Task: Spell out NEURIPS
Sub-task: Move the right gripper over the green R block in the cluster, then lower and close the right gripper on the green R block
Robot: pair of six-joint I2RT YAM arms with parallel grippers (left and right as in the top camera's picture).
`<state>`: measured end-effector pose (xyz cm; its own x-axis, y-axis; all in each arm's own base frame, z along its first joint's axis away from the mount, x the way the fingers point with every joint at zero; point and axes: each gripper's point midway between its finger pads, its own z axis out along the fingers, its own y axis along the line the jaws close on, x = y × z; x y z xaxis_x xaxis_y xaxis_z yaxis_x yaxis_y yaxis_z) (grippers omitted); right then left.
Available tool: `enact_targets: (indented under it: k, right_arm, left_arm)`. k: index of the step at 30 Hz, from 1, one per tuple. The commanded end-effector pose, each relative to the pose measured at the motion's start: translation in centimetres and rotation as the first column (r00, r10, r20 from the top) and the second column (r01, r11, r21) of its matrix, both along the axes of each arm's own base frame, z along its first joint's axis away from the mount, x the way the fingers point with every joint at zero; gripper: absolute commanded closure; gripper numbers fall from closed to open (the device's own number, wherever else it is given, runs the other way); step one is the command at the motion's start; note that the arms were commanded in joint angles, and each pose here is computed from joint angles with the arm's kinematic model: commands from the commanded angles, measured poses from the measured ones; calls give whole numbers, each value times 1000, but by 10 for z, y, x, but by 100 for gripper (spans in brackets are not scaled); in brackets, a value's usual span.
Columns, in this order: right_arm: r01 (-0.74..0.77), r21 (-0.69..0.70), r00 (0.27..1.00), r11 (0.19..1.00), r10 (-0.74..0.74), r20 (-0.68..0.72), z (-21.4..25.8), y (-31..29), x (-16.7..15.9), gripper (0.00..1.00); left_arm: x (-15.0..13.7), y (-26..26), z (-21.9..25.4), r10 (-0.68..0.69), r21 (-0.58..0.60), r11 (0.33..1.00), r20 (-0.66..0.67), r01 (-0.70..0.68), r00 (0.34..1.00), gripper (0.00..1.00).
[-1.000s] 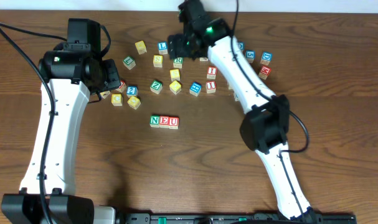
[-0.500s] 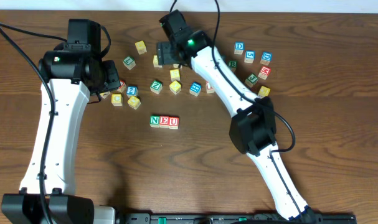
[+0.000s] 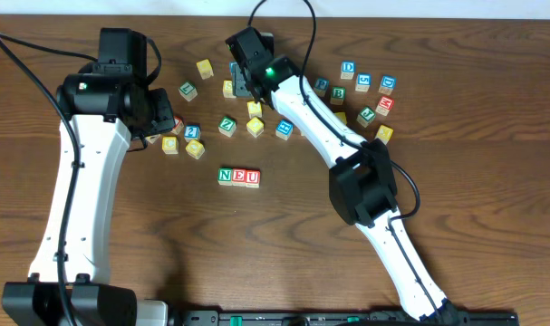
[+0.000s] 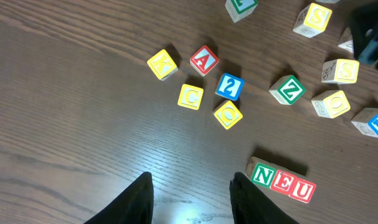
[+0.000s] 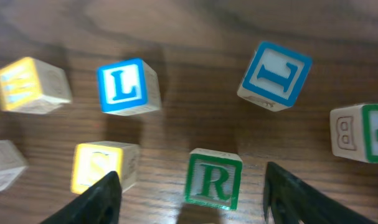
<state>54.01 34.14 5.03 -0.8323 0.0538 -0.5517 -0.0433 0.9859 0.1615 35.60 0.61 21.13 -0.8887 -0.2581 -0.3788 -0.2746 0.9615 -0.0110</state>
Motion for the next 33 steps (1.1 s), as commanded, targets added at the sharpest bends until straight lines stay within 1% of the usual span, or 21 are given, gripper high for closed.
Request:
enact_targets:
  k: [1, 4, 10, 20, 25, 28, 33]
  right_arm:
    - [50, -24, 999, 998, -50, -18, -24, -6, -3, 35]
    - [51, -21, 999, 998, -51, -14, -31, -6, -3, 36]
    - [51, -7, 999, 999, -51, 3, -35, -4, 1, 41]
    - [67, -22, 997, 997, -66, 34, -34, -9, 7, 59]
    - [45, -46, 998, 998, -43, 36, -34, -13, 9, 65]
    - [25, -63, 999, 998, -23, 36, -34, -14, 8, 66]
    - [24, -77, 1000, 997, -23, 17, -37, -18, 5, 73]
  left_arm:
    - [-2, 3, 6, -5, 16, 1000, 15, 4, 1000, 60]
    - [-2, 3, 6, -5, 16, 1000, 15, 4, 1000, 60]
    - [-2, 3, 6, -5, 16, 1000, 15, 4, 1000, 60]
    - [-2, 3, 6, -5, 16, 1000, 15, 4, 1000, 60]
    - [-2, 3, 6, -5, 16, 1000, 15, 4, 1000, 60]
    - [-2, 3, 6, -5, 16, 1000, 15, 4, 1000, 60]
    - [-2, 3, 6, -5, 16, 1000, 15, 4, 1000, 60]
